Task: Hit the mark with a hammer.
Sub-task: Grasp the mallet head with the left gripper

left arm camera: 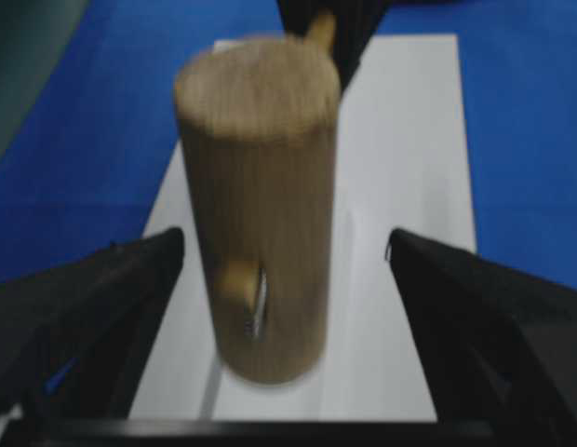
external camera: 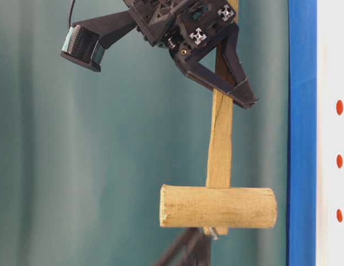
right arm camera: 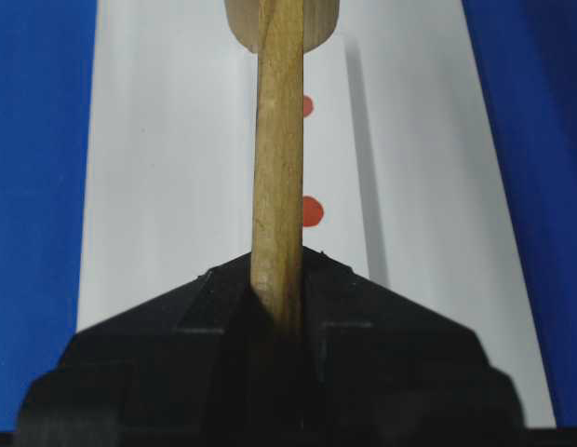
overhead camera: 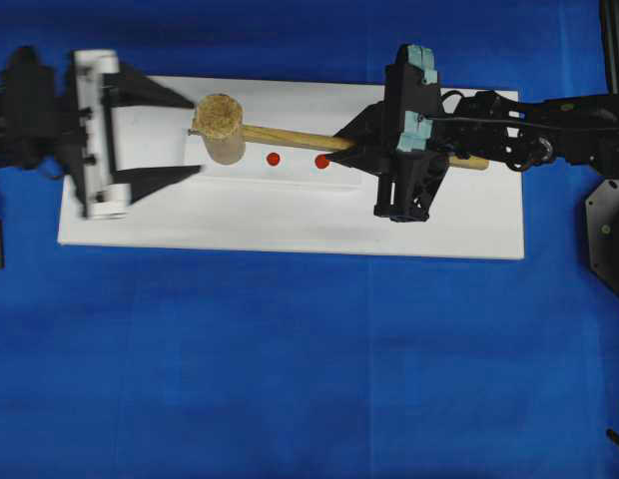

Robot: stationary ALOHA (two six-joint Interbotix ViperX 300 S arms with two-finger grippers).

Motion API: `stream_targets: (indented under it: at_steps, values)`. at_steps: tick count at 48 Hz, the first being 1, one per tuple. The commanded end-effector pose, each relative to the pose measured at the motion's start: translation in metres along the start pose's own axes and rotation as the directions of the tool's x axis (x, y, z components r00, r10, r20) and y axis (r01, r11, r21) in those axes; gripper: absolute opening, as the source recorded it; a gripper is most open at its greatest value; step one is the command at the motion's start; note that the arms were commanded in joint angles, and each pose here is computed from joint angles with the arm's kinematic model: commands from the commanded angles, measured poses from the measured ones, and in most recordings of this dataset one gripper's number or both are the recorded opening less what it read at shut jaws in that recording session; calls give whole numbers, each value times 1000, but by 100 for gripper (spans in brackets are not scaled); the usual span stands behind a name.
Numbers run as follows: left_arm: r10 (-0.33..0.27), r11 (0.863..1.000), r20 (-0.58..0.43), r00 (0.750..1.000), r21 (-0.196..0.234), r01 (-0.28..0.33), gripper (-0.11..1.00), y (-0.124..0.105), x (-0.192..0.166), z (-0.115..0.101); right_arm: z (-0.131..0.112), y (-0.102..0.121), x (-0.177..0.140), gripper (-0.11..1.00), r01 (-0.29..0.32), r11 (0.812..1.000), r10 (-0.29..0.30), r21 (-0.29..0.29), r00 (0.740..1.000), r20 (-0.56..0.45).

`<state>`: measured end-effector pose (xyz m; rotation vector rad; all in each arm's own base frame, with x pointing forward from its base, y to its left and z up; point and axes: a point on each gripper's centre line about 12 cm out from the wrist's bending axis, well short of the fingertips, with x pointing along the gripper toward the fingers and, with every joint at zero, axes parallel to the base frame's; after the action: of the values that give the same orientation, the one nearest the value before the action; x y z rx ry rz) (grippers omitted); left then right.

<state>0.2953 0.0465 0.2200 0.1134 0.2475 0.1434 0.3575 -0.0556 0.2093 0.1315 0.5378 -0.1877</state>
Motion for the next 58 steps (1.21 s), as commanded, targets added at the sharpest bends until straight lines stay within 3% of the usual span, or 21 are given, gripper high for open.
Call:
stream_targets:
  at_steps: [1,22,26,31,53,58]
  values:
    - [14,1000,34,999,-2,-14,94,5,15,16,18,3,-4,2,-5,1000,5,-2,999,51]
    - [10,1000,-15,1000,-9,-10,90,6,29,18,18,5,-4,2,-10,1000,11,-9,999,51]
    - [2,1000,-24,1000,-17,-3,76,4,30,18,17,5,-4,2,-9,1000,10,-7,999,50]
    - [-4,1000,-27,1000,-23,4,48,2,30,18,18,5,-4,2,-10,1000,11,-7,999,51]
    - [-7,1000,-35,999,-27,6,48,1,29,15,16,5,-4,2,-12,1000,13,-6,999,45]
    - [-7,999,-35,999,-40,5,48,1,28,16,16,5,-4,14,-13,1000,13,4,999,45]
